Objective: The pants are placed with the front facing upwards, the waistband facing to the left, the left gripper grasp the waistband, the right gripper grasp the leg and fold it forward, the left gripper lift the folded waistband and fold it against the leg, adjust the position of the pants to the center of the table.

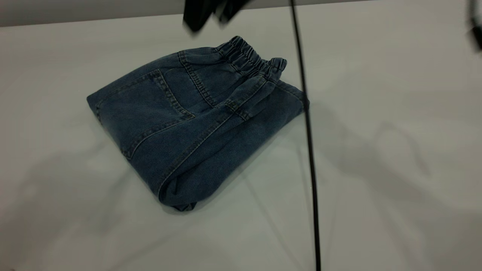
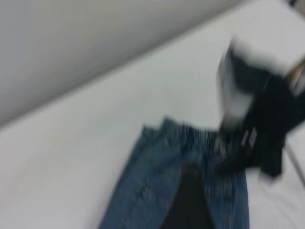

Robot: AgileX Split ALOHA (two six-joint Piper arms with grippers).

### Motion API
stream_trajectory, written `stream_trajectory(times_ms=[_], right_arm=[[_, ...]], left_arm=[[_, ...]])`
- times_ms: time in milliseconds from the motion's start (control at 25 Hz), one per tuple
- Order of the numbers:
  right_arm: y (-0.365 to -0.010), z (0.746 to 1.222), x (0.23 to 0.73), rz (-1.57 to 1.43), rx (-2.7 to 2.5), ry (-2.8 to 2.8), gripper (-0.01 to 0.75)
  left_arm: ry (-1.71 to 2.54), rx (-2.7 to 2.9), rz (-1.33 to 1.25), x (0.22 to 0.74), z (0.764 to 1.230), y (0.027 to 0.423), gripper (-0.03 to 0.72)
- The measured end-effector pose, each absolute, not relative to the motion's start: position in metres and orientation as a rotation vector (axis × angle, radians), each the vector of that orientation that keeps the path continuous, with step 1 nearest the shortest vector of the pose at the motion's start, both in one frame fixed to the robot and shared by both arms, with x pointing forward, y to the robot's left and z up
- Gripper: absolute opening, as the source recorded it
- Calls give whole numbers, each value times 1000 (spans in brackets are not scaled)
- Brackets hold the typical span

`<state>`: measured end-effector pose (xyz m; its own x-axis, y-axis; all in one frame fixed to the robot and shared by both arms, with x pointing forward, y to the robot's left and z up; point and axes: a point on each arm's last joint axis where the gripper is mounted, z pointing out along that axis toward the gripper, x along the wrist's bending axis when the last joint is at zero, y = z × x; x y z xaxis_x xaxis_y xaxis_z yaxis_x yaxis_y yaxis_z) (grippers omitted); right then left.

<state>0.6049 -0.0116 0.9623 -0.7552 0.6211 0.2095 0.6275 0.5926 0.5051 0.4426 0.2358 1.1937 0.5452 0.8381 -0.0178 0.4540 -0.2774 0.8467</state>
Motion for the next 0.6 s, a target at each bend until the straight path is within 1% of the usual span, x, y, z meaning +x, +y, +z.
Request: stream_trajectory(times_ms=[80,240,320,600], right_arm=[[6,944,596,-830,-1065,-2864,368],[32,916,581,-765,-989,-2985,368],[34,904,581,-731,-961,-3047,368],[26,870,592,-597,-895,-3212,368]], left_arm=[[1022,1909,596,434,1200,238,529],[1026,1937,630,436,1198,240,526],[1027,1939,632,436,1197,240,519],[1026,1937,623,435,1197,240,493]])
